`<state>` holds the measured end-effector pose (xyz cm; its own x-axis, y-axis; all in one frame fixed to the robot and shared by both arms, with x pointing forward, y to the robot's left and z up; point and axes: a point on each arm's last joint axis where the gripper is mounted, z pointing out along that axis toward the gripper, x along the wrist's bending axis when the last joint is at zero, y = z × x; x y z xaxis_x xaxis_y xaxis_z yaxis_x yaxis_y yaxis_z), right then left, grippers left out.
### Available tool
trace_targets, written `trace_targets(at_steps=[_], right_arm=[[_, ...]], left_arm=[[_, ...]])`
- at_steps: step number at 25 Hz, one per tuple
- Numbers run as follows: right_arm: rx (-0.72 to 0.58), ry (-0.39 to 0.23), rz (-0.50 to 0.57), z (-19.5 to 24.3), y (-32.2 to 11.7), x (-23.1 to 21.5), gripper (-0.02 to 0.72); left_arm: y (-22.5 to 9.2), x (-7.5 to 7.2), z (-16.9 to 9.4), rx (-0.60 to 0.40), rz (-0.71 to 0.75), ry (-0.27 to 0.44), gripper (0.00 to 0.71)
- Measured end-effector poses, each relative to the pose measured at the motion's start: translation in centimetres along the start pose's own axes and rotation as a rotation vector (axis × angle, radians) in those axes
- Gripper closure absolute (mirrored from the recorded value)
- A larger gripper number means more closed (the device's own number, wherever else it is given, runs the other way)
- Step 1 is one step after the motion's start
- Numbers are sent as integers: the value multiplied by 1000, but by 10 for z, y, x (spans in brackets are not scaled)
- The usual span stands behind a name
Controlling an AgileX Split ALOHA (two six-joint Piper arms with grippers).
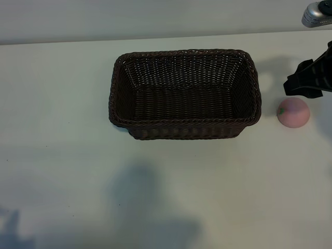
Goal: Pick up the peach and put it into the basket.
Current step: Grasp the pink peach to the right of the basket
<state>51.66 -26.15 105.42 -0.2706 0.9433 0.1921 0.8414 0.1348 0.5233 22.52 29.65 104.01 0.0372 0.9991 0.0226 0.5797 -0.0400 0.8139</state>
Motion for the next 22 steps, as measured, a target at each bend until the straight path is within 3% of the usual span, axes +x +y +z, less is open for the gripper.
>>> trace_targets(at_steps=[9,13,17,22], right_arm=[[4,-20,-22,0,0,-2,157],[9,-107,-80,4,0,-11,157],[21,-194,-69,24,3,-26,157],[62,-226,-35,63,3,-41,157]], left_arm=[[0,0,0,-3,-1,0,118],[0,0,0,-3,-1,0,118],[0,0,0,-3,-1,0,118],[0,0,0,-3,-1,0,118]])
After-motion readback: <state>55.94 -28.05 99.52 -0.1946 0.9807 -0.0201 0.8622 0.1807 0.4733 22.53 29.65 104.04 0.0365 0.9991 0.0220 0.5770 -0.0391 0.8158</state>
